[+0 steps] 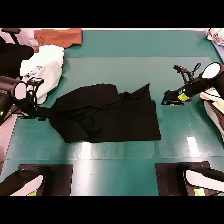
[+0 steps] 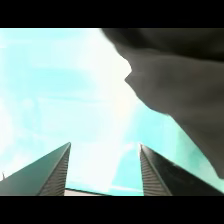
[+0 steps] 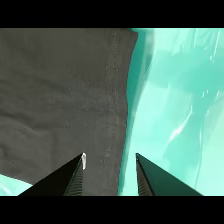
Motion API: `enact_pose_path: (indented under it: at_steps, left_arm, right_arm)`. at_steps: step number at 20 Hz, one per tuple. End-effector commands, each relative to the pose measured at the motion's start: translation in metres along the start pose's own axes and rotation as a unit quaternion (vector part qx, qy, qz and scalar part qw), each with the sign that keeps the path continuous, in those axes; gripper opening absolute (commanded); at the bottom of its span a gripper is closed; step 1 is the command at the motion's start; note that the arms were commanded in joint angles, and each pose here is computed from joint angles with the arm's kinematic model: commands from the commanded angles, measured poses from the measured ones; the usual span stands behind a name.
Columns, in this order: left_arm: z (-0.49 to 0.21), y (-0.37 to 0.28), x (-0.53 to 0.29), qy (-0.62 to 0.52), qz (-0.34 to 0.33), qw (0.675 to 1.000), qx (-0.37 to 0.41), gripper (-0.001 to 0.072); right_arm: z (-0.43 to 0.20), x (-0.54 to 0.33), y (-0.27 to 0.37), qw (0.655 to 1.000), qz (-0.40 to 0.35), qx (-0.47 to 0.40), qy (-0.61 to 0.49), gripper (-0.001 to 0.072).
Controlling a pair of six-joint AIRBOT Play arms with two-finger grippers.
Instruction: Fold the shirts.
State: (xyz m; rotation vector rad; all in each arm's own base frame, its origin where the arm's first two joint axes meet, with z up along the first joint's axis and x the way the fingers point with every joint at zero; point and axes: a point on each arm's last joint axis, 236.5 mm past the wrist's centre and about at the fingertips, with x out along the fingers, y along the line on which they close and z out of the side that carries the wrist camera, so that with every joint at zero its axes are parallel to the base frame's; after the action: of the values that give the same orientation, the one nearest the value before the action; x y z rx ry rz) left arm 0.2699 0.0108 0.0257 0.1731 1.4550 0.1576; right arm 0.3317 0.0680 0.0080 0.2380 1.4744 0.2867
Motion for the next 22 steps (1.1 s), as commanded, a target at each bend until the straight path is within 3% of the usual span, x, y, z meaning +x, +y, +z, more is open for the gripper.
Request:
enact_pose_path:
  at_steps: [1,4,12,14,18,22]
  left_arm:
    - [-0.006,0.004,0.007,0.006,-0.024,1.000,-0.018,0.0510]
    - [-0.007,-0.040,-0.005,0.007,-0.161,0.986,-0.046,0.0510]
    - [0.051,-0.107,-0.006,-0.027,-0.329,0.934,-0.134,0.0507]
    - [0.056,-0.115,-0.007,-0.040,-0.321,0.939,-0.117,0.0507]
    - [0.026,-0.110,0.015,0.039,-0.262,0.961,-0.085,0.0509]
    - [0.046,-0.109,0.008,0.000,-0.245,0.966,-0.076,0.0508]
  right_arm:
    - [-0.005,0.000,-0.002,1.000,-0.003,0.000,0.010,0.0380]
    - [-0.006,0.000,-0.001,1.000,-0.003,0.000,0.012,0.0380]
    - [-0.007,0.000,-0.001,1.000,-0.002,-0.006,0.015,0.0380]
    - [-0.007,0.000,-0.002,1.000,-0.003,-0.011,0.015,0.0380]
    - [-0.005,0.000,-0.002,1.000,-0.003,-0.016,0.011,0.0380]
    - [-0.004,0.000,-0.002,1.000,-0.004,-0.023,0.009,0.0380]
